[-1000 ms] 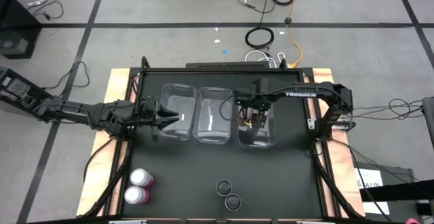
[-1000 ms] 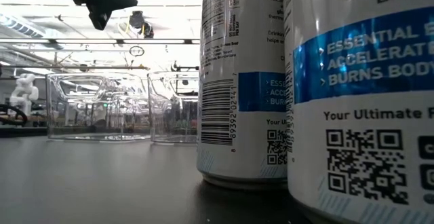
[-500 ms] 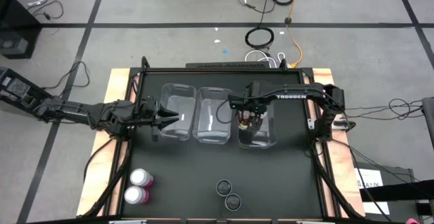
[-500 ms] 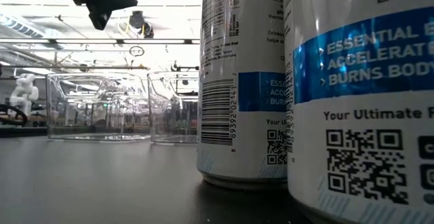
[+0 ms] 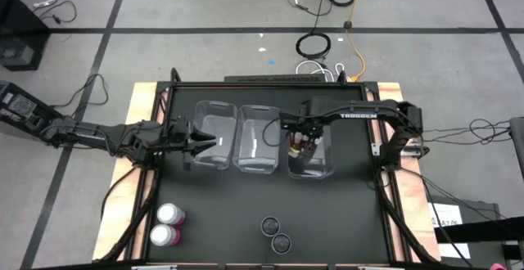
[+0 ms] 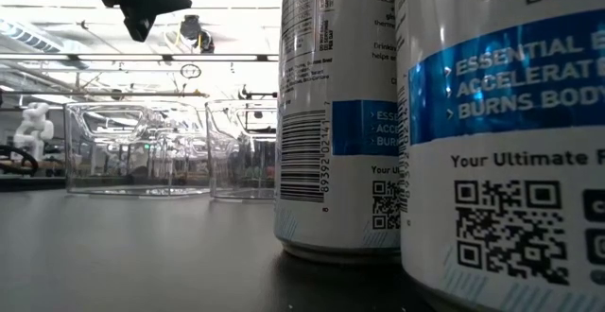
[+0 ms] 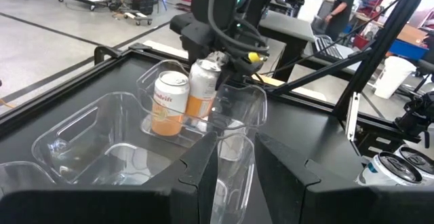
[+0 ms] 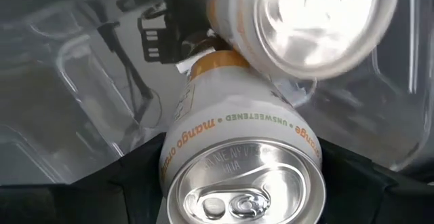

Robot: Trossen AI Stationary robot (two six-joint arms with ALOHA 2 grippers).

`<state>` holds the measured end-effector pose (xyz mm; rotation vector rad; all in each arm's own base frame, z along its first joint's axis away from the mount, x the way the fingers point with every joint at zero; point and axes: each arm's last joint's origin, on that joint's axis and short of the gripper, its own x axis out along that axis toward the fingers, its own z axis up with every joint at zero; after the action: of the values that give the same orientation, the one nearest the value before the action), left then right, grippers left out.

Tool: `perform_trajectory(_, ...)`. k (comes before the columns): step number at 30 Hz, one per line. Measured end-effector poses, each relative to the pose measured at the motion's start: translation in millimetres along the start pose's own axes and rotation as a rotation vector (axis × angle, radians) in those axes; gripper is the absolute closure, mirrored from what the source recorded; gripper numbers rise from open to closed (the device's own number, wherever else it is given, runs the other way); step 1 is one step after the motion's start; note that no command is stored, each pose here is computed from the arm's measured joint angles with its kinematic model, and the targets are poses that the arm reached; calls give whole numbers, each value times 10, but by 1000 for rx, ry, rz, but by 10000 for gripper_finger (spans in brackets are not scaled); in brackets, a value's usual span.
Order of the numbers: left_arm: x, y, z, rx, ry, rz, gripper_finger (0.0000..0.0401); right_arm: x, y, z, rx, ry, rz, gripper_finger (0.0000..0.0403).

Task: Sort soda cans
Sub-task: Put the yellow-white soda can into the right transparent bin

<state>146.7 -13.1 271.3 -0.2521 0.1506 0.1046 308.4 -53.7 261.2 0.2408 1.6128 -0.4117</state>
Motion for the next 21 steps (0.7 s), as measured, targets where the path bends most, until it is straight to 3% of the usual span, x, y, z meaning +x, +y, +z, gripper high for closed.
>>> perform_trajectory(7, 0, 0, 0, 0, 0, 0, 292, 35, -76, -301, 69, -60, 17, 112)
perform_trajectory(21, 1, 0, -1, 0, 1, 0, 292, 77, -358, -193, 51, -96, 29, 112)
